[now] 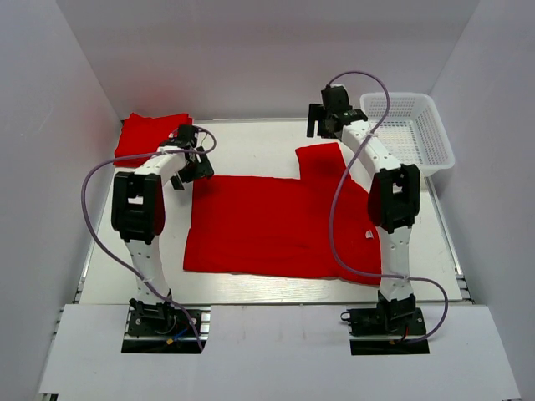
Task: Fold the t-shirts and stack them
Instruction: Grap the side of the flattened tshirt furthest away from the robot with both arms
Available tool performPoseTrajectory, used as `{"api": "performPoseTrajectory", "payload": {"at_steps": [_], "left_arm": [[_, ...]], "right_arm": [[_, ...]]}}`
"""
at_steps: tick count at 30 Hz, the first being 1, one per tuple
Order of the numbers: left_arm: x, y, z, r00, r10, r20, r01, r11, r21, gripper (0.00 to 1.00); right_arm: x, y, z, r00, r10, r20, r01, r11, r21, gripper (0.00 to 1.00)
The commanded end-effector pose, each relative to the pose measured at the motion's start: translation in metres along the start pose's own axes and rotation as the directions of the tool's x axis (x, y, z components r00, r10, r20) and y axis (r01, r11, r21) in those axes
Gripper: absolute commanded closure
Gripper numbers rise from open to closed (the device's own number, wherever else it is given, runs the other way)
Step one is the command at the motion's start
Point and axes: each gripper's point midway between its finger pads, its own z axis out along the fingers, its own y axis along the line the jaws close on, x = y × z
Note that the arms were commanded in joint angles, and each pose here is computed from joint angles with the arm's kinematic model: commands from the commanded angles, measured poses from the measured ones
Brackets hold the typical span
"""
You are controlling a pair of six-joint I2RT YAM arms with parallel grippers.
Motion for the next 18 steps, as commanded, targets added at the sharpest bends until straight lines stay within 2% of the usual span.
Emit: {"api": "performPoseTrajectory", "payload": {"at_steps": [1,5,7,10,16,17,18], "left_arm": [[-0.040,-0.017,-0.014,0.992,-0.008,0.129,0.001,0.999,0.054,0.01],[-0.039,-0.006,0.006,0.993,0.003,0.120,-0.002,1.000,-0.009,0.01],[-0.041,-0.009,0.014,0.990,0.006,0.139,-0.006,1.000,0.001,0.01],[-0.038,-0.019,0.024,0.991,0.017,0.130,-0.024,0.998,0.052,0.01],[-0.029,-0.018,0.040,0.994,0.027,0.106,-0.031,0.999,0.040,0.19],[-0.028,-0.018,0.042,0.994,0.026,0.109,-0.031,0.999,0.041,0.28],[-0.027,-0.019,0.041,0.994,0.026,0.105,-0.032,0.998,0.049,0.32]], "right_arm": [[-0.021,-0.008,0.010,0.998,0.014,0.058,-0.014,1.000,-0.012,0.10],[-0.030,-0.012,0.032,0.991,-0.005,0.131,0.008,1.000,-0.022,0.10],[-0.033,-0.014,0.043,0.986,-0.032,0.163,0.036,0.999,-0.024,0.10],[-0.026,-0.018,0.060,0.987,-0.047,0.152,0.050,0.999,-0.016,0.10],[-0.018,-0.022,0.082,0.989,0.011,0.146,-0.007,1.000,-0.028,0.10],[-0.016,-0.021,0.086,0.989,0.038,0.142,-0.033,0.999,-0.036,0.10],[-0.016,-0.022,0.087,0.988,0.048,0.144,-0.044,0.999,-0.027,0.10]]}}
